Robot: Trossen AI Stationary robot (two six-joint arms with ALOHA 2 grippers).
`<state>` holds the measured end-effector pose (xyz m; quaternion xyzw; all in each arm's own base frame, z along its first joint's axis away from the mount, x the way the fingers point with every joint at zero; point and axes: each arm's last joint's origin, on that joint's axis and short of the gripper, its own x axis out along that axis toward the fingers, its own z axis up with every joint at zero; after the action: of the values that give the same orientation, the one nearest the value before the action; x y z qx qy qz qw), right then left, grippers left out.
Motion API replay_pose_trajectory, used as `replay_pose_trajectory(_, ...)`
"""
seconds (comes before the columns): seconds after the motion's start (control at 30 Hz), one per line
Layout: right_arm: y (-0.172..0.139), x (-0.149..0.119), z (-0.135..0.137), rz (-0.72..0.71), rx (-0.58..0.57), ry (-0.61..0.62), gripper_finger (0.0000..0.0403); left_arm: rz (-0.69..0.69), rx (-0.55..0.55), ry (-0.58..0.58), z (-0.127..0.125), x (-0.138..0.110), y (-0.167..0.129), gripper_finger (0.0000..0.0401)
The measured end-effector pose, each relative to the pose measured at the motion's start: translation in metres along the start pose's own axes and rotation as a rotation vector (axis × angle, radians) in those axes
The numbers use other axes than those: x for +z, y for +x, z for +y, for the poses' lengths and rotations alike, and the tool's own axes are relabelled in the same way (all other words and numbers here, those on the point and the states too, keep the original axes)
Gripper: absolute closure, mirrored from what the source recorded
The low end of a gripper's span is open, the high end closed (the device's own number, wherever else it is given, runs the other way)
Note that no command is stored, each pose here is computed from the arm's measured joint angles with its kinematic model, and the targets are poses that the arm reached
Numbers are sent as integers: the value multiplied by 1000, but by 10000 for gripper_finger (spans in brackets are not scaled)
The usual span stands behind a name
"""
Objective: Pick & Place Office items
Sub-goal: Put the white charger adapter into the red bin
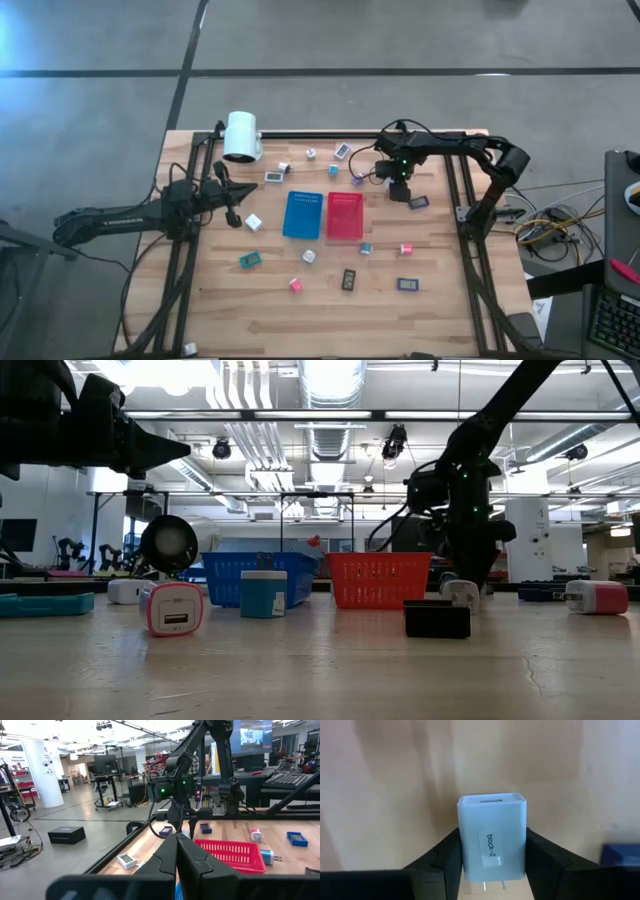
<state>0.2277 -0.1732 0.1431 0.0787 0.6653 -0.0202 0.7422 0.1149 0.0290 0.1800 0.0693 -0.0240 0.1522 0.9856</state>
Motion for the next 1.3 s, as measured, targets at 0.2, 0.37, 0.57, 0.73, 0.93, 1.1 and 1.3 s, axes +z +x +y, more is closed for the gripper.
replay_pose_trajectory(0.2,-16,0,5,-99,61,13,245,0,0,0,0,0,0,392)
replay_pose_trajectory(0.37,-36,-2,10,-172,35,28,240,0,0,0,0,0,0,392)
replay_pose_trajectory(0.57,-67,-8,19,-284,-6,26,241,0,0,0,0,0,0,392)
replay_pose_trajectory(0.73,-94,-16,29,-400,-16,4,239,0,0,0,0,0,0,392)
replay_pose_trajectory(0.93,-120,-26,40,-510,-45,-12,238,0,0,0,0,0,0,392)
replay_pose_trajectory(1.1,-136,-33,46,-591,-68,-3,239,0,0,0,0,0,0,392)
replay_pose_trajectory(1.3,-153,-39,54,-716,-25,7,238,0,0,0,0,0,0,392)
